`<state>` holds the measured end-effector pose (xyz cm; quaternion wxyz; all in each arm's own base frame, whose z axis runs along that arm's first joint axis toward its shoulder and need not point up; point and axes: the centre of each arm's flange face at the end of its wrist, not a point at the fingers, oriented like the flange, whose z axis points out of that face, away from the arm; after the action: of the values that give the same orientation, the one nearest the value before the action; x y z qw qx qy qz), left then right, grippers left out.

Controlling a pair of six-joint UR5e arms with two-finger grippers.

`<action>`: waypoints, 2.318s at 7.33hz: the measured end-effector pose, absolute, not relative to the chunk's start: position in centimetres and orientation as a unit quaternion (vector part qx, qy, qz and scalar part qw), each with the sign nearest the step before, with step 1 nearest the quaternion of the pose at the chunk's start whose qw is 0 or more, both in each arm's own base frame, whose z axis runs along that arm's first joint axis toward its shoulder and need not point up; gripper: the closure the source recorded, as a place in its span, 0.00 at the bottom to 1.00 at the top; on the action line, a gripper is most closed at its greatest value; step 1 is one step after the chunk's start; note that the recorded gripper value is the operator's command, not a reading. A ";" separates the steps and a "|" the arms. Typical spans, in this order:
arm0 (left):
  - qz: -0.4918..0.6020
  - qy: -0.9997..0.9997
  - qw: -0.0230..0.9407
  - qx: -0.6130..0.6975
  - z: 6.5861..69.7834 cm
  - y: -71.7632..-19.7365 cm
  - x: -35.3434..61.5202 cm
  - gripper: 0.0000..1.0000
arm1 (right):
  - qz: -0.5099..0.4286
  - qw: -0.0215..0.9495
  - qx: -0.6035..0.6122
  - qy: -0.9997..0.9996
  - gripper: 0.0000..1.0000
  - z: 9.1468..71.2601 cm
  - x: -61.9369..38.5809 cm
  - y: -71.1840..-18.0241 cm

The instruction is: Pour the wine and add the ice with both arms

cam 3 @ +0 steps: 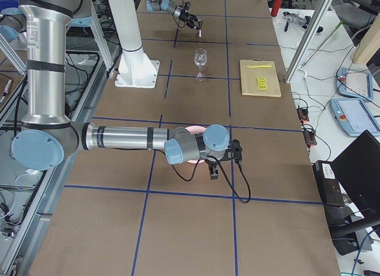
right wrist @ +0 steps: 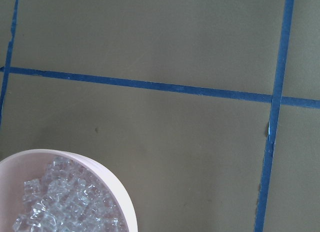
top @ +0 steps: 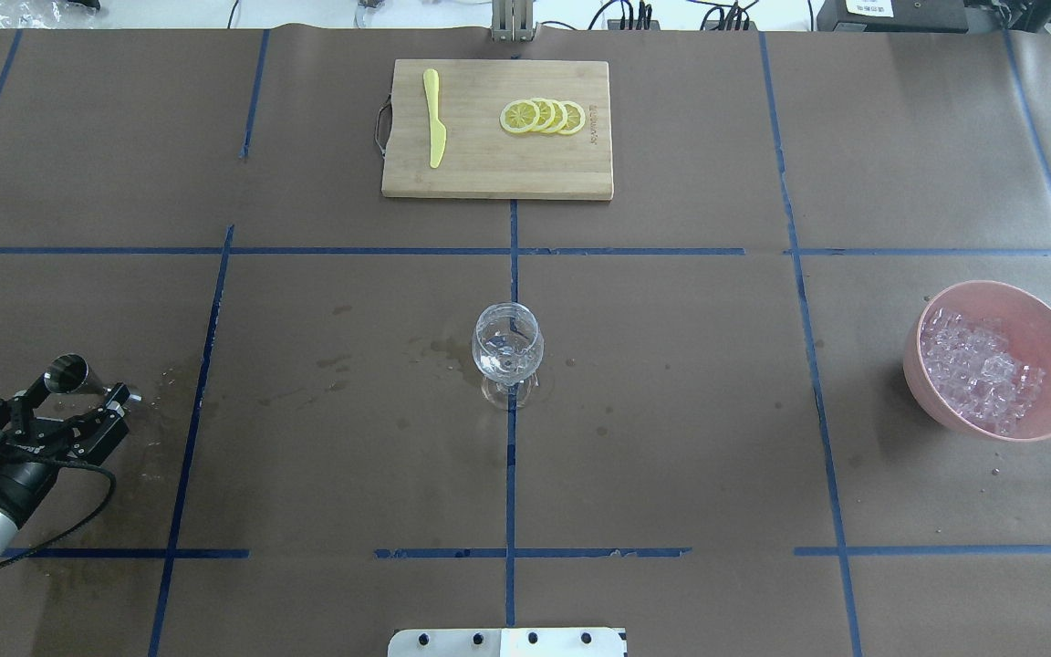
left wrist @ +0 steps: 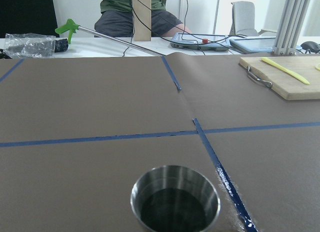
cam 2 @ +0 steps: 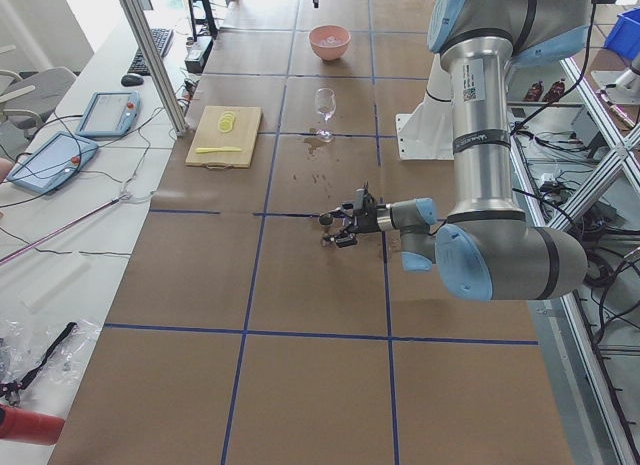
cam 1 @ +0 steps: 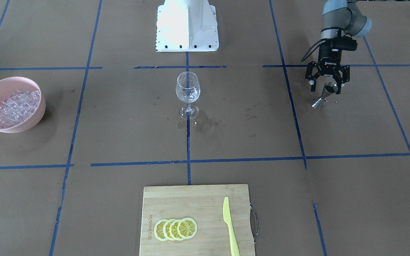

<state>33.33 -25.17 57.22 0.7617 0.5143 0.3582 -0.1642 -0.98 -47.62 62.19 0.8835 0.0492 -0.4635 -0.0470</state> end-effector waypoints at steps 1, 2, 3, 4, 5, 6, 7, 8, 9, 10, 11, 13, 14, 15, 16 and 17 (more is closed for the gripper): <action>-0.168 0.350 0.759 0.522 57.7 -25.3 33.5 0.15 | -0.047 0.883 0.050 -0.463 0.00 62.1 -1.0 -47.7; -0.170 0.342 0.759 0.528 58.3 -25.4 33.9 0.19 | -0.047 0.883 0.051 -0.463 0.00 62.0 -1.0 -47.8; -0.171 0.339 0.758 0.531 58.6 -25.5 34.6 0.28 | -0.048 0.883 0.052 -0.463 0.00 61.9 -1.0 -47.9; -0.172 0.337 0.757 0.532 58.8 -25.6 35.1 0.36 | -0.048 0.883 0.052 -0.463 0.00 61.9 -1.0 -48.0; -0.172 0.337 0.757 0.532 58.9 -25.6 35.3 0.53 | -0.048 0.884 0.052 -0.463 0.00 61.8 -1.0 -48.0; -0.173 0.339 0.757 0.532 58.9 -25.6 35.3 0.65 | -0.047 0.884 0.052 -0.463 0.00 61.8 -1.0 -48.1; -0.174 0.340 0.756 0.532 58.9 -25.6 35.3 0.84 | -0.047 0.884 0.052 -0.463 0.00 61.8 -1.0 -48.1; -0.174 0.341 0.756 0.532 58.9 -25.6 35.4 1.00 | -0.047 0.884 0.052 -0.463 0.00 61.8 -1.0 -48.1; -0.174 0.341 0.756 0.531 58.9 -25.6 35.4 1.00 | -0.047 0.884 0.052 -0.463 0.00 61.8 -1.0 -48.1; -0.176 0.343 0.755 0.530 58.9 -25.6 35.3 1.00 | -0.047 0.884 0.052 -0.463 0.00 61.8 -1.1 -48.1; -0.178 0.345 0.754 0.530 58.7 -25.6 35.3 1.00 | -0.047 0.884 0.052 -0.463 0.00 61.8 -1.1 -48.1; -0.195 0.371 0.740 0.526 56.6 -25.7 35.0 1.00 | -0.048 0.883 0.053 -0.463 0.00 61.7 -1.0 -48.1; -0.209 0.408 0.725 0.514 54.7 -25.5 34.7 1.00 | -0.048 0.883 0.053 -0.464 0.00 61.6 -1.0 -48.1; -0.222 0.461 0.704 0.493 52.2 -25.3 34.5 1.00 | -0.048 0.883 0.053 -0.464 0.00 61.7 -1.0 -48.1; -0.220 0.498 0.686 0.482 49.7 -25.2 34.5 1.00 | -0.047 0.883 0.053 -0.464 0.00 61.7 -1.0 -48.1; -0.213 0.506 0.674 0.494 47.7 -25.3 35.0 1.00 | -0.047 0.883 0.052 -0.464 0.00 61.8 -1.0 -48.1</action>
<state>35.01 -25.32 47.65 0.6744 0.4939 0.5057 -0.2134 -1.04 -48.12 61.76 0.8833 0.0520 -0.4635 -0.0470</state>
